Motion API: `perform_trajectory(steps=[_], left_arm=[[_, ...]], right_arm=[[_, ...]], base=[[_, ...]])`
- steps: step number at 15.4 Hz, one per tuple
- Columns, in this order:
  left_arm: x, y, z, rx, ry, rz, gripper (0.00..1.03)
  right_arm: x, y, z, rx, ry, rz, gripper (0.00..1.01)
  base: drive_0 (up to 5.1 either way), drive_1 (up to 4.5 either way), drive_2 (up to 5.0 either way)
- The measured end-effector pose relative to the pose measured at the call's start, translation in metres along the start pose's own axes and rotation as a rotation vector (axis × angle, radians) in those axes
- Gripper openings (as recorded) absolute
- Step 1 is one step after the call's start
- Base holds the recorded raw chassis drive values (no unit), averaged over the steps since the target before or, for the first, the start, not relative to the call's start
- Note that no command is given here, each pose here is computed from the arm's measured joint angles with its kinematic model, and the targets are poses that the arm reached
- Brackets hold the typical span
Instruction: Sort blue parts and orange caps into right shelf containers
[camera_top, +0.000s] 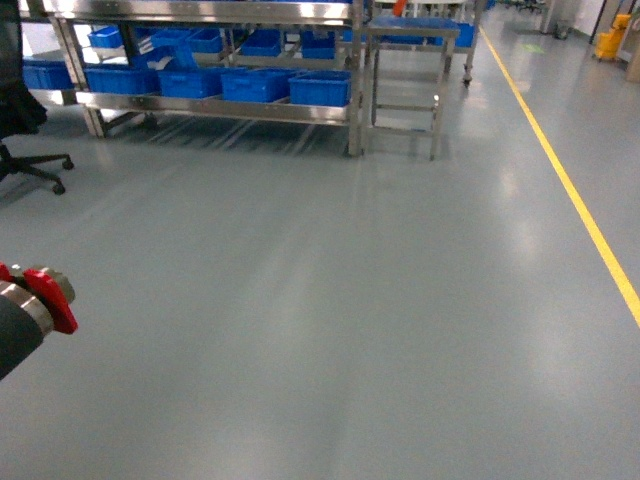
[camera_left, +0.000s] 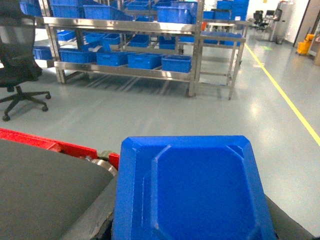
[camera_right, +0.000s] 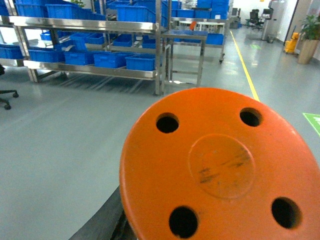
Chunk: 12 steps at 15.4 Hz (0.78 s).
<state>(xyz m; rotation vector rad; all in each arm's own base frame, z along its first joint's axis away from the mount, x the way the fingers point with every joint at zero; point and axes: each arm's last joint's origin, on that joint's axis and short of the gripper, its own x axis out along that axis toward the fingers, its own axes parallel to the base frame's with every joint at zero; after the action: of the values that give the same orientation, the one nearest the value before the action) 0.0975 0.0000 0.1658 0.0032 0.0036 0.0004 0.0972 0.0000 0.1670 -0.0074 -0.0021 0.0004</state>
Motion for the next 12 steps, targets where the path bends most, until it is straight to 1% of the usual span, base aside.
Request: perform_trajectory(steps=[12], left_arm=[[0.0, 0.0, 0.0, 0.0, 0.0, 0.0, 0.43]], right_arm=[[0.0, 0.0, 0.0, 0.0, 0.0, 0.0, 0.45]], base=[[-1.5, -1.55, -1.5]])
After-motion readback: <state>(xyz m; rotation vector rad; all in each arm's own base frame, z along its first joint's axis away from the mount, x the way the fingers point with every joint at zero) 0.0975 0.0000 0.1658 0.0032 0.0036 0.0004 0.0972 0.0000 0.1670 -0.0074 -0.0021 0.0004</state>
